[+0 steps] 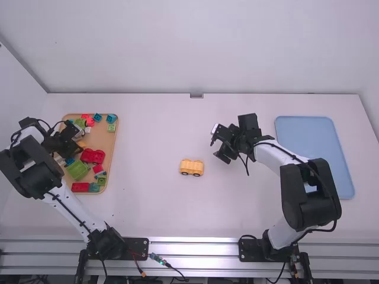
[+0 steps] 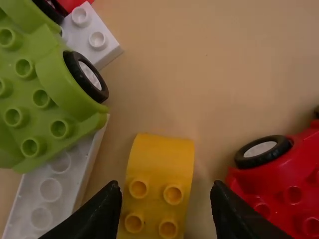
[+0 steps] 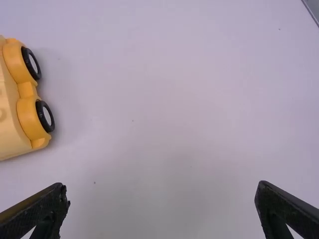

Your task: Assemble lego blocks to make yellow taxi

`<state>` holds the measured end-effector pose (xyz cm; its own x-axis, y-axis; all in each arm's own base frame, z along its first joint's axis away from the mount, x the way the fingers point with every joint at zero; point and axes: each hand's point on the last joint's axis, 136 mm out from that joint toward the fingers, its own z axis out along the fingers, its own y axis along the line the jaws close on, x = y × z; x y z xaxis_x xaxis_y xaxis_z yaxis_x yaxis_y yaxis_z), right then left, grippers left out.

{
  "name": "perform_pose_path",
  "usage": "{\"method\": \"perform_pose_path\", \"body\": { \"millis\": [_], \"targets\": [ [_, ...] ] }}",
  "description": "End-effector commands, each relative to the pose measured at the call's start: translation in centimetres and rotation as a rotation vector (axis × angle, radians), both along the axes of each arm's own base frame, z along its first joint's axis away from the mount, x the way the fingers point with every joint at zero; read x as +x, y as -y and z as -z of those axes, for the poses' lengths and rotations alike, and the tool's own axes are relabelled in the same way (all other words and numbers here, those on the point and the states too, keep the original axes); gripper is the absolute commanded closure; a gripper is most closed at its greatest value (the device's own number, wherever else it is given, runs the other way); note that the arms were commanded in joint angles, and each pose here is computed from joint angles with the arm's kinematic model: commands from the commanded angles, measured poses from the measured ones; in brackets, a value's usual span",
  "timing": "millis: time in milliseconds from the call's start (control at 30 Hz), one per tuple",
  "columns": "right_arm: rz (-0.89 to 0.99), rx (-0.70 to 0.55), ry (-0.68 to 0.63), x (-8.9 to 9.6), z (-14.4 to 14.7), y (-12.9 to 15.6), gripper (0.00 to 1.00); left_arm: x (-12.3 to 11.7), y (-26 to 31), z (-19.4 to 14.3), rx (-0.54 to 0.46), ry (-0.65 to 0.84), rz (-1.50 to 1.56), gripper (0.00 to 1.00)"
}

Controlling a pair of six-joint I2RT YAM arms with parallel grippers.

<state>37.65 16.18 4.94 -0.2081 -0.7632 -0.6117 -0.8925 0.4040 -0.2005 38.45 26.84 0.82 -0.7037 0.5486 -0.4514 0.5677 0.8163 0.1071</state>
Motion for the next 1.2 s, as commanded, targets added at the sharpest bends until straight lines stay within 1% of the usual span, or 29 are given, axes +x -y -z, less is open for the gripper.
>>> {"method": "perform_pose_path", "body": {
  "millis": [0,233,367,500,567,600,733,867,1033,1167],
  "targets": [
    [0.0,0.017,0.011,0.0,-0.8,-0.1,0.01,-0.3,0.6,0.9,-0.041,-0.001,0.005,0.52],
    [0.019,0.028,0.003,0.1,-0.9,-0.1,0.01,-0.9,0.6,1.7,-0.077,0.036,-0.005,0.49],
    [0.016,0.027,0.005,0.1,-0.9,-0.1,0.01,-1.2,0.6,1.7,-0.097,0.057,0.0,0.5],
    [0.016,0.027,0.004,0.1,-0.9,-0.1,0.01,-1.0,0.5,1.6,-0.088,0.065,0.002,0.51],
    [0.017,0.027,0.004,0.1,-0.9,-0.1,0.01,-0.8,0.4,1.6,-0.082,0.071,0.003,0.53],
    [0.017,0.027,0.004,0.1,-0.9,-0.1,0.01,-0.7,0.4,1.6,-0.083,0.076,0.004,0.56],
    [0.019,0.028,0.002,0.1,-0.9,-0.1,0.01,-0.6,0.9,1.2,-0.103,0.11,0.039,0.6],
    [0.019,0.028,0.001,0.0,-0.9,-0.1,0.01,-0.8,1.3,1.1,-0.128,0.114,0.047,0.58],
    [0.011,0.039,-0.001,-0.1,-1.0,-0.3,0.01,-1.2,1.5,1.2,-0.131,0.117,0.067,0.58],
    [0.009,0.043,-0.002,-0.1,-1.0,-0.4,0.01,-1.0,1.7,1.6,-0.134,0.139,0.07,0.58]
  ]
}}
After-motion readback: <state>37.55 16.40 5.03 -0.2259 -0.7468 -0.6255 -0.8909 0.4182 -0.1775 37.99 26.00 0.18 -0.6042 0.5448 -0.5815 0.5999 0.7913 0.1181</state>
